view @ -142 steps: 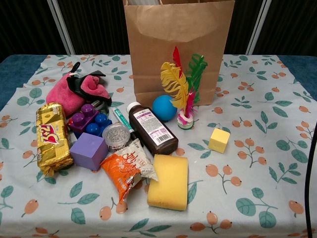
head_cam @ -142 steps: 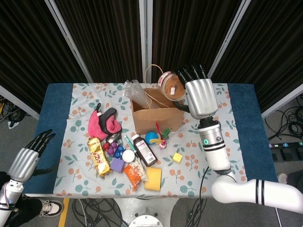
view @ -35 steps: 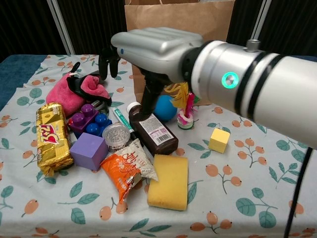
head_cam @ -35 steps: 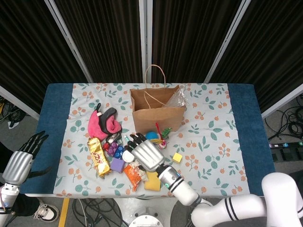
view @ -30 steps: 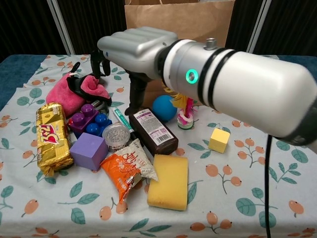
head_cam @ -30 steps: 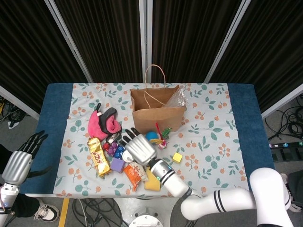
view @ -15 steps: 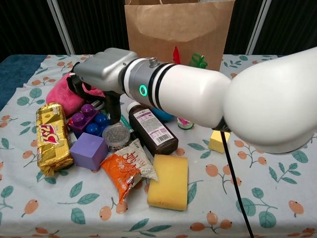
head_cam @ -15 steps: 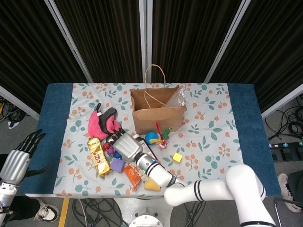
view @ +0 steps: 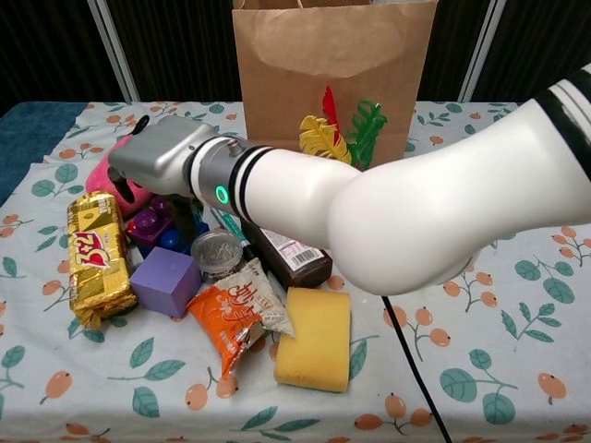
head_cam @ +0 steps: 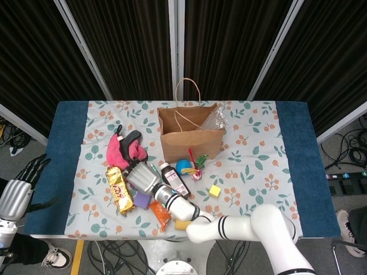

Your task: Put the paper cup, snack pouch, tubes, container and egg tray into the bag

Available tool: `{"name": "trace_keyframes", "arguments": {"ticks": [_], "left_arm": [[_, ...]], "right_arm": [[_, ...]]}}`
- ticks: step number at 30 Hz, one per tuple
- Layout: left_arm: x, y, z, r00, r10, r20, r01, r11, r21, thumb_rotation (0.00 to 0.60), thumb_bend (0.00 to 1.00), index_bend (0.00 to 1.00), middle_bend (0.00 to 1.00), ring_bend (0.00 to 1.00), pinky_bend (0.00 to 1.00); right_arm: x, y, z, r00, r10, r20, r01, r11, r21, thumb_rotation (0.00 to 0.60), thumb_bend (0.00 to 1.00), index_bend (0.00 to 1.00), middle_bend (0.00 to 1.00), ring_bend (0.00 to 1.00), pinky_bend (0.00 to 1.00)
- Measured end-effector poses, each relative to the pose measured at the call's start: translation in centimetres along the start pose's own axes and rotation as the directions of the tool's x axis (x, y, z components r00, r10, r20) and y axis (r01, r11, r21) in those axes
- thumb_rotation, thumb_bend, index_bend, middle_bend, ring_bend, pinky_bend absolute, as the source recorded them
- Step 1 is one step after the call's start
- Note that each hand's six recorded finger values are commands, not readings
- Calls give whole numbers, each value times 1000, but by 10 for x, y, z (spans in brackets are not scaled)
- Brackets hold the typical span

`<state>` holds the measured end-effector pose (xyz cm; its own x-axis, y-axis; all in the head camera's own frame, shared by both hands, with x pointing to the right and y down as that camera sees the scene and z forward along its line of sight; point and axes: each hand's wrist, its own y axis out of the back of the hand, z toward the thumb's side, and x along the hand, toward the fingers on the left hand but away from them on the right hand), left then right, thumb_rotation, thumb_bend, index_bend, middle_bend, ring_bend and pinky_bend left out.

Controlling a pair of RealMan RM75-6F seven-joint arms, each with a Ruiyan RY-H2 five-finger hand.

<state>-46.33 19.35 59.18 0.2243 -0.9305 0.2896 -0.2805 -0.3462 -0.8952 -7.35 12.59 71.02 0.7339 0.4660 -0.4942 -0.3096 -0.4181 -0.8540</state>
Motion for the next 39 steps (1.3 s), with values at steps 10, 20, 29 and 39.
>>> {"name": "trace_keyframes", "arguments": {"ticks": [10,20,29,39], "left_arm": [[-1,0,-5,1000,-2,-13,2,1000,-9,600,30,97,144,109,259],[0,2,-8,1000,1,-16,-1,1000,-14,600,31,97,144,109,259],[-2,2,-9,1000,3,-20,-3,1000,-18,600,30,97,144,109,259],[0,3,-5,1000,5,-7,-5,1000,-18,600,31,97,144,108,260]], "right_arm": [[-10,-8,1,1000,19,12,-19,1000,23,600,42,308,229,63,141],[-13,-13,-1,999,20,29,-21,999,30,600,63,375,308,71,141],[-12,-9,0,999,-15,36,14,999,31,600,100,536,418,117,165],[-1,21,-3,994,-106,28,106,994,9,600,108,558,435,129,174]]}}
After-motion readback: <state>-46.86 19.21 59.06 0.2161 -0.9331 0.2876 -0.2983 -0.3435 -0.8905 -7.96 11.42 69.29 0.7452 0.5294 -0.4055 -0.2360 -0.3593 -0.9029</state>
